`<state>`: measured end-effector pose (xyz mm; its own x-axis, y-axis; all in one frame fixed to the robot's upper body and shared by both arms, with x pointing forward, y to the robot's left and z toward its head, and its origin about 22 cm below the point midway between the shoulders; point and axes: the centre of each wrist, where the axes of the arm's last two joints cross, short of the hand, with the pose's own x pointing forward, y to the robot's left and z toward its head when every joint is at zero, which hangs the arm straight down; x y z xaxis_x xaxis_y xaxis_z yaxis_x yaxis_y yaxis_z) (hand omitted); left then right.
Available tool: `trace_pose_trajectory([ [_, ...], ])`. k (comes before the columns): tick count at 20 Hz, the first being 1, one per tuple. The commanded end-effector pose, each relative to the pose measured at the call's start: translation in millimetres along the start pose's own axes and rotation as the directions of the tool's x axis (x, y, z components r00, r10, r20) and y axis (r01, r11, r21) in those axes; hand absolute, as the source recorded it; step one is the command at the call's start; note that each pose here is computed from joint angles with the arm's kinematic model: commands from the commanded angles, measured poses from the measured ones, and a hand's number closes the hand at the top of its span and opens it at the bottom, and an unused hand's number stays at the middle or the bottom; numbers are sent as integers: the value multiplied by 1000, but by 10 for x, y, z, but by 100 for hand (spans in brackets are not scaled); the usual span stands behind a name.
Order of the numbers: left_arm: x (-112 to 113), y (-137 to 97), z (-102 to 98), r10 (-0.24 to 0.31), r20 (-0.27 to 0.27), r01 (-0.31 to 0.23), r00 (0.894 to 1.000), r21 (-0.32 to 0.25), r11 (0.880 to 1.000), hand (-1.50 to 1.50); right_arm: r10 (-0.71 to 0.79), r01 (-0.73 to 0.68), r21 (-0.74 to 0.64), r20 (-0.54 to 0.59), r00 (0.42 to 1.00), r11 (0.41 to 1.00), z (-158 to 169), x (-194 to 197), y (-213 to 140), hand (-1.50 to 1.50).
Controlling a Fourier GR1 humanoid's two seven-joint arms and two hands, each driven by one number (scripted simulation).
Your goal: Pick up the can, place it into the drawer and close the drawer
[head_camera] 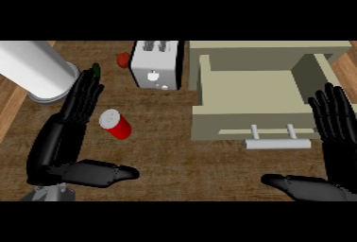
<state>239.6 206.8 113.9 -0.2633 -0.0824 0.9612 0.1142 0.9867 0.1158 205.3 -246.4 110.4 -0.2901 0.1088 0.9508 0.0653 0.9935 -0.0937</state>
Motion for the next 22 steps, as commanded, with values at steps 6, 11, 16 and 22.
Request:
trace_pose_trajectory([
  [6, 136, 138, -56, -8, -97, 9, 995, 6, 1000, -150, 3, -6, -29, -79, 997, 1000, 209, -13, -265, -150],
  [11, 185, 14, 157, 40, -133, -35, 990, 38, 999, -150, 8, -11, -34, -84, 996, 999, 345, -10, -57, -150],
  [16, 59, 120, -71, 32, -154, -22, 988, 66, 998, -150, 12, -17, -50, -88, 996, 999, 274, -149, -398, -150],
  [22, -136, 191, -194, 40, -164, -31, 986, 57, 998, -150, -3, 1, -34, -79, 997, 999, 308, -244, -368, -150],
])
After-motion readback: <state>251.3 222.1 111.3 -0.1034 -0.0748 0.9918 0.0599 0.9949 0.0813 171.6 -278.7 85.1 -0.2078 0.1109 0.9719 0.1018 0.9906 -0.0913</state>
